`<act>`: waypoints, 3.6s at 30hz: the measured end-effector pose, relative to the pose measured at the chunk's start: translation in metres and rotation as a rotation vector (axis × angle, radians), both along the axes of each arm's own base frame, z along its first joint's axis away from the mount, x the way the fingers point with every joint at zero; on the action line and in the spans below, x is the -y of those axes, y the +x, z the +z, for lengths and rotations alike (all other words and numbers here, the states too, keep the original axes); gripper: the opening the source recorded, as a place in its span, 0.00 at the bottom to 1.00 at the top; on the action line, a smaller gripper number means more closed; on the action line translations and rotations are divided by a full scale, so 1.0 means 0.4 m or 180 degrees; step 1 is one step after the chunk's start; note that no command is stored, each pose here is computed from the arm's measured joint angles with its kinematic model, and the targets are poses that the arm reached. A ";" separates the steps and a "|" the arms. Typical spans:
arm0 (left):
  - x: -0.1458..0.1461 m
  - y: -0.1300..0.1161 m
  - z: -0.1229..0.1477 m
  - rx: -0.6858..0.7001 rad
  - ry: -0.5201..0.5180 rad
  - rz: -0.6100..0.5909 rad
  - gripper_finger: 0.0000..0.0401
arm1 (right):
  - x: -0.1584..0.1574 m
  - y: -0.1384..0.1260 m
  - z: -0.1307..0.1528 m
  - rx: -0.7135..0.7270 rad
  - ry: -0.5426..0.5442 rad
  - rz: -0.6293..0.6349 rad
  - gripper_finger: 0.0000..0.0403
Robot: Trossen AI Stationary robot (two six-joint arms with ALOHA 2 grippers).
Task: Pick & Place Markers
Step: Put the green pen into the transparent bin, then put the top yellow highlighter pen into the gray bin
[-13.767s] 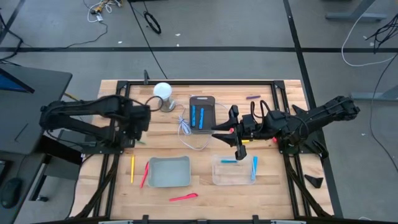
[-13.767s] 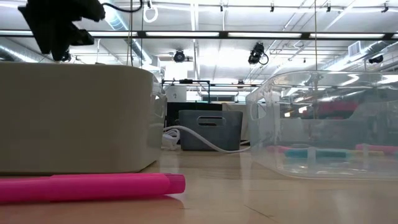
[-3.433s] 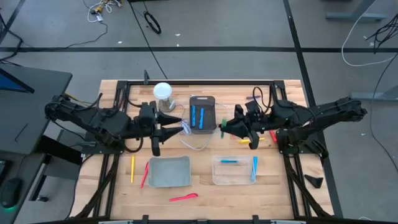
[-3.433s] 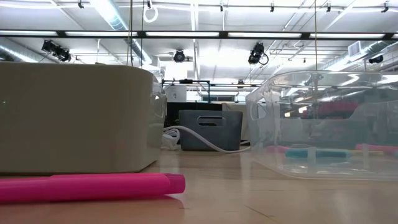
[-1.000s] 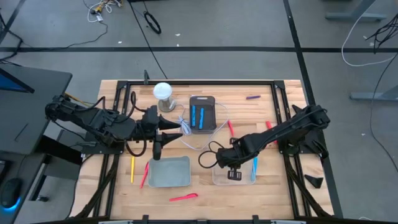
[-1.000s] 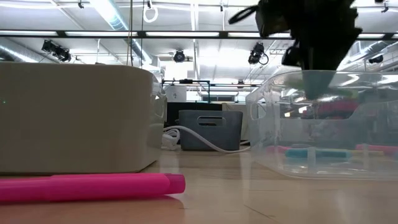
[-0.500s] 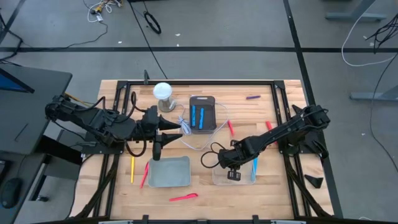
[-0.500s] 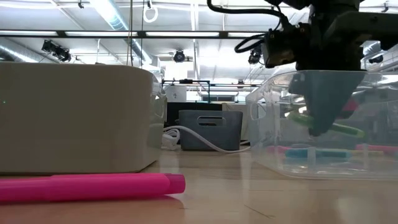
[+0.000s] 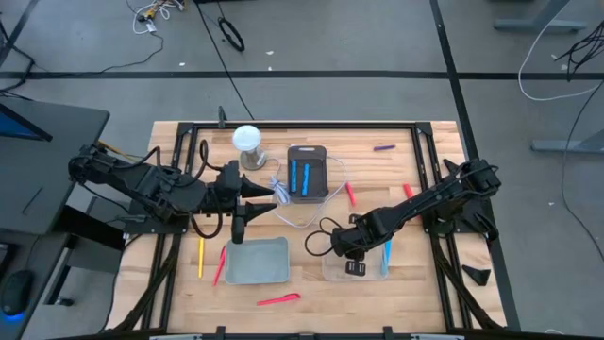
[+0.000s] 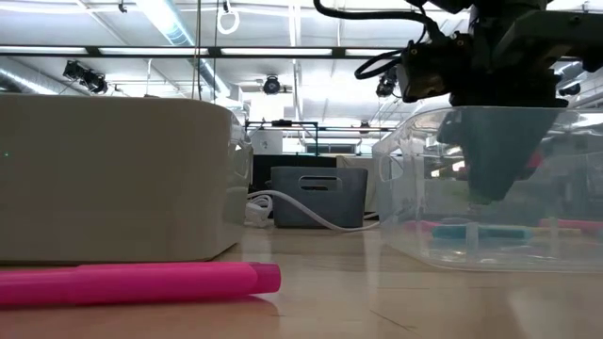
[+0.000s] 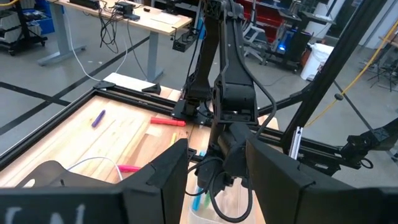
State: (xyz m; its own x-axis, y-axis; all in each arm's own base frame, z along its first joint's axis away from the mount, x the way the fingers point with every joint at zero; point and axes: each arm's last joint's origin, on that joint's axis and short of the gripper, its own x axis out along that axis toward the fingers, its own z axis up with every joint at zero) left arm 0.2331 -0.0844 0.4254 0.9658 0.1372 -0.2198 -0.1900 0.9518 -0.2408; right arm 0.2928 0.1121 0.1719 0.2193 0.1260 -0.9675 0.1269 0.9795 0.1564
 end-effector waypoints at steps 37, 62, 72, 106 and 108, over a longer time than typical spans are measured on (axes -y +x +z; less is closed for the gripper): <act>0.001 0.000 -0.001 -0.0017 -0.0008 -0.0060 0.42 | 0.014 -0.053 0.082 -0.0130 0.0334 -0.0215 0.44; -0.002 0.001 -0.001 -0.0020 0.0003 -0.0043 0.42 | 0.065 -0.191 0.257 0.0154 0.0639 -0.0530 0.44; -0.005 0.001 -0.001 -0.0008 0.0027 0.0061 0.42 | 0.107 -0.234 0.244 -0.0319 0.0087 0.0098 0.44; -0.006 0.000 -0.006 -0.0082 0.0056 0.0066 0.42 | 0.360 -0.253 0.241 -0.0678 -0.0516 0.0741 0.44; -0.006 0.000 -0.006 -0.0082 0.0055 0.0067 0.42 | 0.360 -0.253 0.241 -0.0678 -0.0516 0.0741 0.44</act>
State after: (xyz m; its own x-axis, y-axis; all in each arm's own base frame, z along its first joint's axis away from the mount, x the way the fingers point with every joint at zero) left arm 0.2329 -0.0822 0.4228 0.9567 0.1615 -0.2421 -0.2161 0.9515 -0.2191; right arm 0.1917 -0.0319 0.2683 -0.0062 -0.0100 -0.9999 -0.0896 0.9959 -0.0094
